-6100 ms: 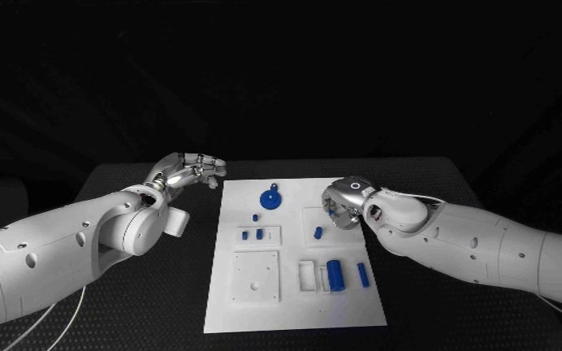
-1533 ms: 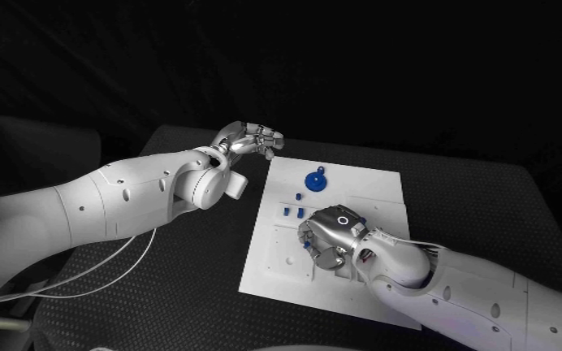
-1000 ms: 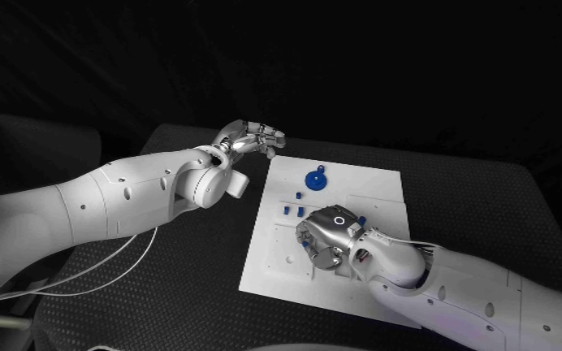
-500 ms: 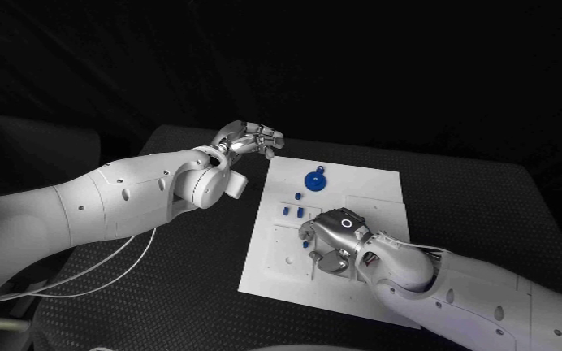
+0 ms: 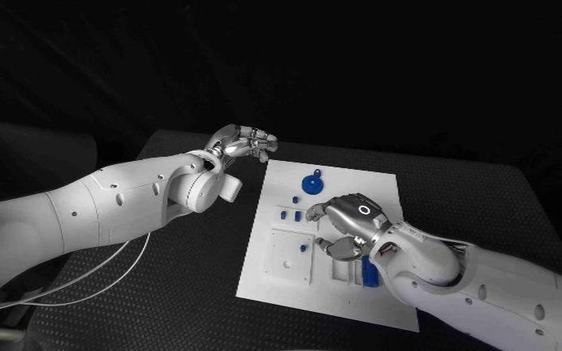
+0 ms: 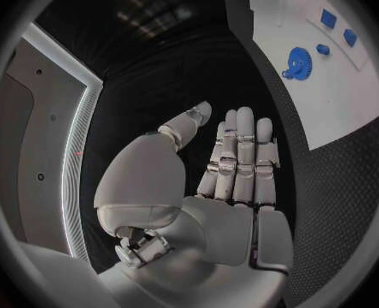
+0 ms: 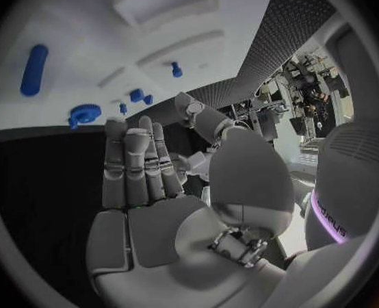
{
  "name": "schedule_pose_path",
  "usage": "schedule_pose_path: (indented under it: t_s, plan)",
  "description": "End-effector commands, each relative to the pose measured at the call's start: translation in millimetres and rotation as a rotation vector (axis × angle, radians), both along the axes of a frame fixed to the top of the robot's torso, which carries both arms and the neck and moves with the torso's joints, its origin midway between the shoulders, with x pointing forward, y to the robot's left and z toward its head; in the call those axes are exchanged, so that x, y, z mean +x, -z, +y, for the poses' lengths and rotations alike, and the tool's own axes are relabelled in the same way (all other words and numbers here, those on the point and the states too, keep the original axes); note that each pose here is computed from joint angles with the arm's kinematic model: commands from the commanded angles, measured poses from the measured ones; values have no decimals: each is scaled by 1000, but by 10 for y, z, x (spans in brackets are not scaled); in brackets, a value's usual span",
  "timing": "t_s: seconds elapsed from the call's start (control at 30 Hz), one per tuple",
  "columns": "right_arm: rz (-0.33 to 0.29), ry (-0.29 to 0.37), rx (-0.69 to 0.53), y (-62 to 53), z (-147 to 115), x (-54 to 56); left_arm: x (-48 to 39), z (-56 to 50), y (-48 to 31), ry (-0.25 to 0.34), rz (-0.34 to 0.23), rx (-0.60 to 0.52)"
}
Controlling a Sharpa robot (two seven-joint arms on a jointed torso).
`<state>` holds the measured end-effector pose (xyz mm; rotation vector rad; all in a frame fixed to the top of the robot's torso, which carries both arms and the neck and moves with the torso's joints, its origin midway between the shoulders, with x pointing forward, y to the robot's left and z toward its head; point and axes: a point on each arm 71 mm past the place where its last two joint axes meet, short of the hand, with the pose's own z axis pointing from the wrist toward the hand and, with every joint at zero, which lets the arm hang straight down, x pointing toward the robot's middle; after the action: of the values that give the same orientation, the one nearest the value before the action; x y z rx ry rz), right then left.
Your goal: Assemble the parts on the task board
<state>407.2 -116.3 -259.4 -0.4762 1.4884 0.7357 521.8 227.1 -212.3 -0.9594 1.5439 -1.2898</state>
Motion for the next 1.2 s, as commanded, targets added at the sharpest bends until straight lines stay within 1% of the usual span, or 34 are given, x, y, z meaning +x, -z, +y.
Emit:
schedule_pose_path:
  t_s: [0.03, 0.07, 0.17, 0.2, 0.27, 0.37, 0.47, 0.57, 0.73, 1.0, 1.2]
  plan:
    - [12, 28, 14, -126, -77, 55, 6, -17, -13, 6, -6, -10]
    - [12, 33, 4, -166, -114, 80, 8, -17, -12, 7, -5, -9]
    - [41, 65, -44, -259, -241, 191, 9, -17, -11, 8, -4, -10]
    - [64, 79, -69, -269, -301, 225, 11, -18, -11, 9, -4, -10]
    - [77, 104, -82, -304, -404, 272, 13, -24, -10, 10, -4, -10]
    - [104, 132, -139, -298, -533, 331, 14, -23, -9, 10, -4, -10]
    - [141, 155, -195, -235, -622, 374, 15, -20, -9, 9, -4, -10]
    - [154, 163, -220, -200, -650, 400, 14, -22, -8, 10, -3, -10]
    - [161, 171, -260, -131, -675, 415, 14, -21, -8, 11, -3, -10]
    - [145, 196, -293, -42, -738, 455, 18, -21, -7, 11, -3, -10]
    - [141, 194, -288, -18, -727, 443, 18, -18, -7, 11, -3, -10]
